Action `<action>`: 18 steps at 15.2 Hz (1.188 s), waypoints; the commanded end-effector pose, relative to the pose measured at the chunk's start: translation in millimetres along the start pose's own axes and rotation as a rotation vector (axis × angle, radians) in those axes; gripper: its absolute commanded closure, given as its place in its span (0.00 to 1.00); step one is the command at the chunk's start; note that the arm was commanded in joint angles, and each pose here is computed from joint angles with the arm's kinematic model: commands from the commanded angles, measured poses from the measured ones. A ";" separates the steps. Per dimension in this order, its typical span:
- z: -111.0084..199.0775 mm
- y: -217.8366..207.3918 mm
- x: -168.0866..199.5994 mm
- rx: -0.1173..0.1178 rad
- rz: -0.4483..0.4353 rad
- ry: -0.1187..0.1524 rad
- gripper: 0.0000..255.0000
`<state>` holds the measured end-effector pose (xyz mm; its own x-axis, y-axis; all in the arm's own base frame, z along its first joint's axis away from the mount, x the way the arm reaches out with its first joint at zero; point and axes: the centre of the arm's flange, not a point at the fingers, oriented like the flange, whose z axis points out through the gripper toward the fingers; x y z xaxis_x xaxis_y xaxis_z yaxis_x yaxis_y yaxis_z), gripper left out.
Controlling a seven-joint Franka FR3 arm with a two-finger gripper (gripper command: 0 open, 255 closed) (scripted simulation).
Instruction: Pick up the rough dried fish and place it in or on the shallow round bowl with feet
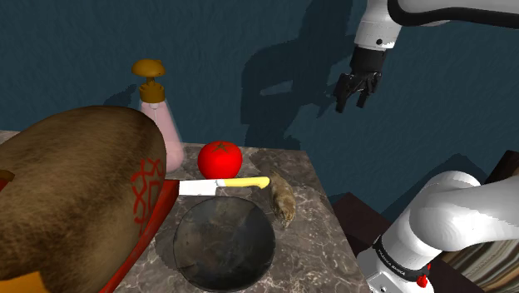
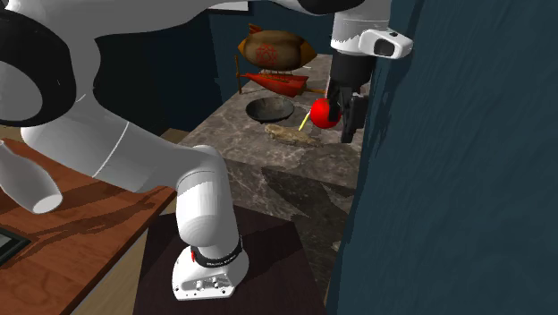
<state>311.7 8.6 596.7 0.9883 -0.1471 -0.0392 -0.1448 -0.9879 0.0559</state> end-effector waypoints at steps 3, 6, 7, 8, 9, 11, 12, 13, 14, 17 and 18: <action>13.7 -18.7 -6.3 0.018 0.017 -0.003 0.00; 33.6 -47.4 -15.1 0.046 0.042 -0.009 0.00; 40.0 -57.2 -17.9 0.055 0.050 -0.010 0.00; 46.4 -67.0 -20.7 0.064 0.059 -0.012 0.00; 52.6 -76.9 -23.4 0.073 0.067 -0.014 0.00; 64.8 -96.9 -28.5 0.091 0.084 -0.017 0.00; 70.8 -107.0 -31.0 0.101 0.092 -0.019 0.00; 76.6 -117.2 -33.3 0.110 0.101 -0.021 0.00; 82.4 -127.5 -35.6 0.119 0.109 -0.022 0.00; 99.1 -158.8 -42.1 0.146 0.134 -0.028 0.00; 104.5 -169.3 -44.1 0.155 0.143 -0.029 0.00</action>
<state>286.6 169.0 490.4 0.9590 -0.2752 -0.0683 -0.2802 -0.9565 -0.0812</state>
